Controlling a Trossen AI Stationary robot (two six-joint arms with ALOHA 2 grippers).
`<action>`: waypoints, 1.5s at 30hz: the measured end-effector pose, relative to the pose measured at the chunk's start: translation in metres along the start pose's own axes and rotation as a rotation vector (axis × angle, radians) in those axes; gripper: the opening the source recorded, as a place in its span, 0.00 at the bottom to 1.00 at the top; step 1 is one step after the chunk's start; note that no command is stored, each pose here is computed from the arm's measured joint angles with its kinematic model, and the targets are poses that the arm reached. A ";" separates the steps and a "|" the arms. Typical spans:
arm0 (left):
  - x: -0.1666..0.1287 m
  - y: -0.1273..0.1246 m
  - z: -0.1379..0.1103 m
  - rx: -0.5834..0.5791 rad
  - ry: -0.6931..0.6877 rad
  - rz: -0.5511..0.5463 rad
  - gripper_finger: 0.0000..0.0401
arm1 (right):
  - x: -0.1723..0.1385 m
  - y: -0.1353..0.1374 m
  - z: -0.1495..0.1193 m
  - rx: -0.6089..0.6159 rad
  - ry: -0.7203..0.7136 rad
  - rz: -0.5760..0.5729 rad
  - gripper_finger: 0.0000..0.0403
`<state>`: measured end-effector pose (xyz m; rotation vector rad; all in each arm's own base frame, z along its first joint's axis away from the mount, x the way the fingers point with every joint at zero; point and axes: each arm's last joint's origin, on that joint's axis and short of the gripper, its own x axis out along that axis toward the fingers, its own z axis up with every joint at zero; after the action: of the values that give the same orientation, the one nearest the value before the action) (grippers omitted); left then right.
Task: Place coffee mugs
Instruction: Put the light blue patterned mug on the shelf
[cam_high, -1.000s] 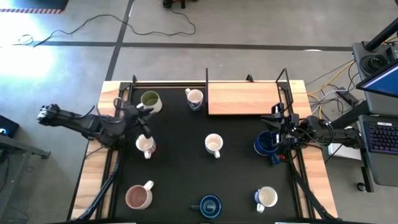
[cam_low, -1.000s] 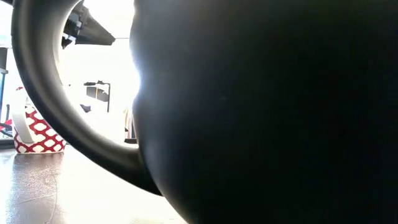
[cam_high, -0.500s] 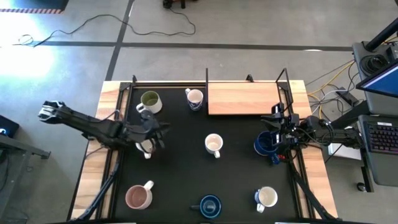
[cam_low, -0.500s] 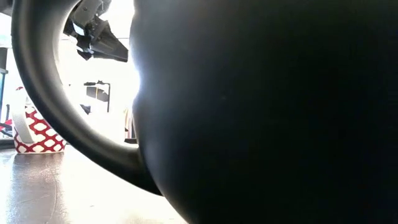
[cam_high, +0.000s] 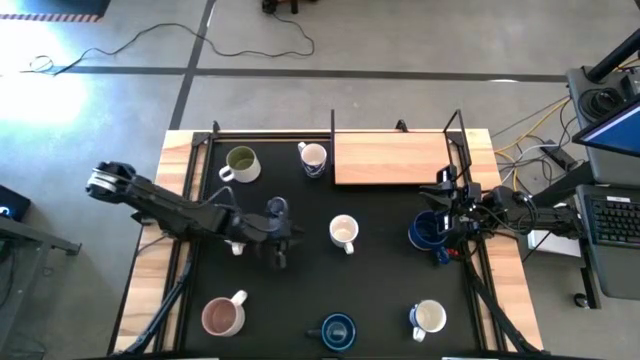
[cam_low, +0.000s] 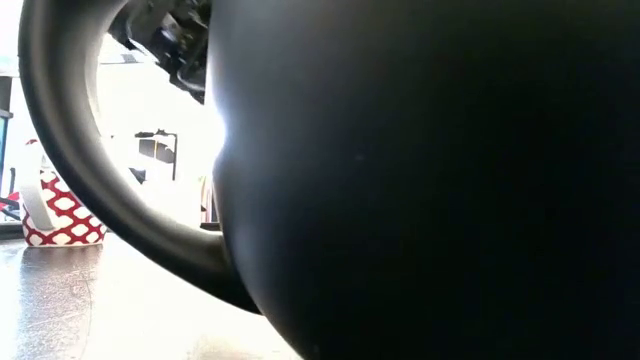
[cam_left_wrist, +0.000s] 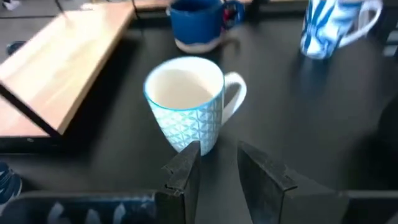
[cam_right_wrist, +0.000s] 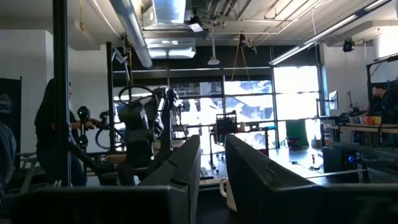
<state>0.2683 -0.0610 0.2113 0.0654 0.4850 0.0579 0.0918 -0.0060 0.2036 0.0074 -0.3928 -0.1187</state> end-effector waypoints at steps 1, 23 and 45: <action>0.005 -0.002 0.002 0.018 0.016 0.000 0.22 | 0.000 0.000 0.000 0.000 0.000 0.000 0.16; 0.071 -0.026 0.036 0.303 0.076 -0.091 0.22 | 0.000 0.000 0.000 0.000 0.002 0.000 0.16; 0.084 -0.015 0.037 0.363 0.101 -0.005 0.32 | 0.000 0.000 0.000 0.000 0.004 0.000 0.16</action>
<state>0.3606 -0.0722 0.2036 0.4182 0.5923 -0.0323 0.0919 -0.0060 0.2033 0.0074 -0.3890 -0.1191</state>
